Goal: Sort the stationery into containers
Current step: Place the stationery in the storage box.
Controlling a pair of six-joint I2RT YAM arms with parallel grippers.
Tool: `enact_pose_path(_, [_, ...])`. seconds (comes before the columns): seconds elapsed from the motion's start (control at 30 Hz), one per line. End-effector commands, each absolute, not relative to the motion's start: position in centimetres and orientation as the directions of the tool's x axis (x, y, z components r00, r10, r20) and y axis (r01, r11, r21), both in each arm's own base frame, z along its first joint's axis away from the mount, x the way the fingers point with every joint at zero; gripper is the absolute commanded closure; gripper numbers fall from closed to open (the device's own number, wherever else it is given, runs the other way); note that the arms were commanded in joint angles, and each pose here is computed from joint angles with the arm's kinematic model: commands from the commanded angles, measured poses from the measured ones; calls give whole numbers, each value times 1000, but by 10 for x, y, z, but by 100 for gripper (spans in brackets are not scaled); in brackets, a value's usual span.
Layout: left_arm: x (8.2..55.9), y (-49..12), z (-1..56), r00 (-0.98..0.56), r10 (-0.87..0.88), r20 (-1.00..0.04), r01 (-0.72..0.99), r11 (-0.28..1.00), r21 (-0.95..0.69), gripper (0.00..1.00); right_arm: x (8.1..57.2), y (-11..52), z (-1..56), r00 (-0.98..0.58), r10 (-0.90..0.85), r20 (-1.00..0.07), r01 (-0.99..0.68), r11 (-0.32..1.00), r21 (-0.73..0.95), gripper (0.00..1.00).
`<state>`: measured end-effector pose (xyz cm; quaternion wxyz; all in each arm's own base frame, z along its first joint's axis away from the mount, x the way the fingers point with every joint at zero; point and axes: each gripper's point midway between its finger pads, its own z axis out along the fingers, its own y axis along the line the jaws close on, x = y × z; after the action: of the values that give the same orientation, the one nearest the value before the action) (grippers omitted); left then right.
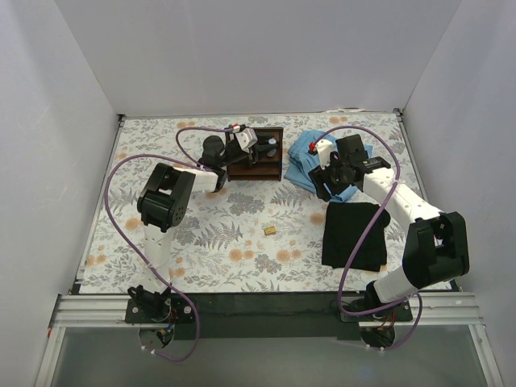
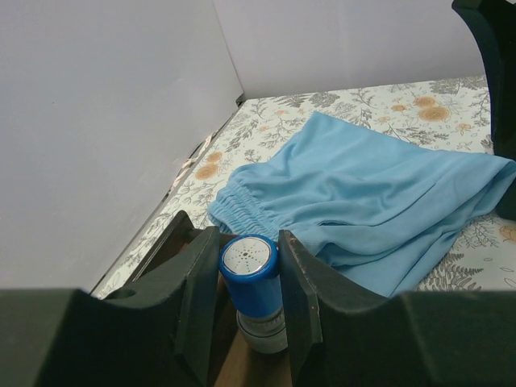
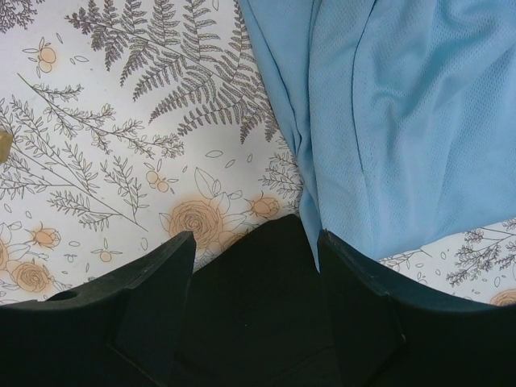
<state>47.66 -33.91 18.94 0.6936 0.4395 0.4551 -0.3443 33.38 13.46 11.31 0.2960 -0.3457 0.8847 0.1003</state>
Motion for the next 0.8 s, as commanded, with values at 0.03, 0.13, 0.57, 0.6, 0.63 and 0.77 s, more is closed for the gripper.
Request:
enact_pose_path(0.03, [482, -341, 194, 377, -67, -924, 863, 388, 324, 83, 335, 136, 118, -577, -534, -618, -667, 745, -22, 29])
enact_pose_path(0.13, [484, -338, 196, 389, -70, -919, 850, 410, 329, 67, 335, 135, 117, -580, -534, -615, -666, 746, -20, 29])
enact_pose_path(0.57, [484, -335, 209, 439, -78, -895, 823, 436, 365, 53, 341, 138, 117, -581, -526, -621, -664, 747, -11, 29])
enact_pose_path(0.6, [483, -334, 214, 452, -86, -888, 817, 440, 373, 50, 341, 138, 117, -582, -525, -621, -664, 748, -10, 29])
enact_pose_path(0.63, [481, -333, 219, 461, -94, -882, 813, 442, 378, 49, 341, 138, 118, -581, -524, -623, -664, 748, -10, 29])
enact_pose_path(0.77, [475, -332, 265, 533, -134, -835, 783, 451, 427, 44, 343, 137, 121, -579, -522, -626, -659, 752, -18, 29])
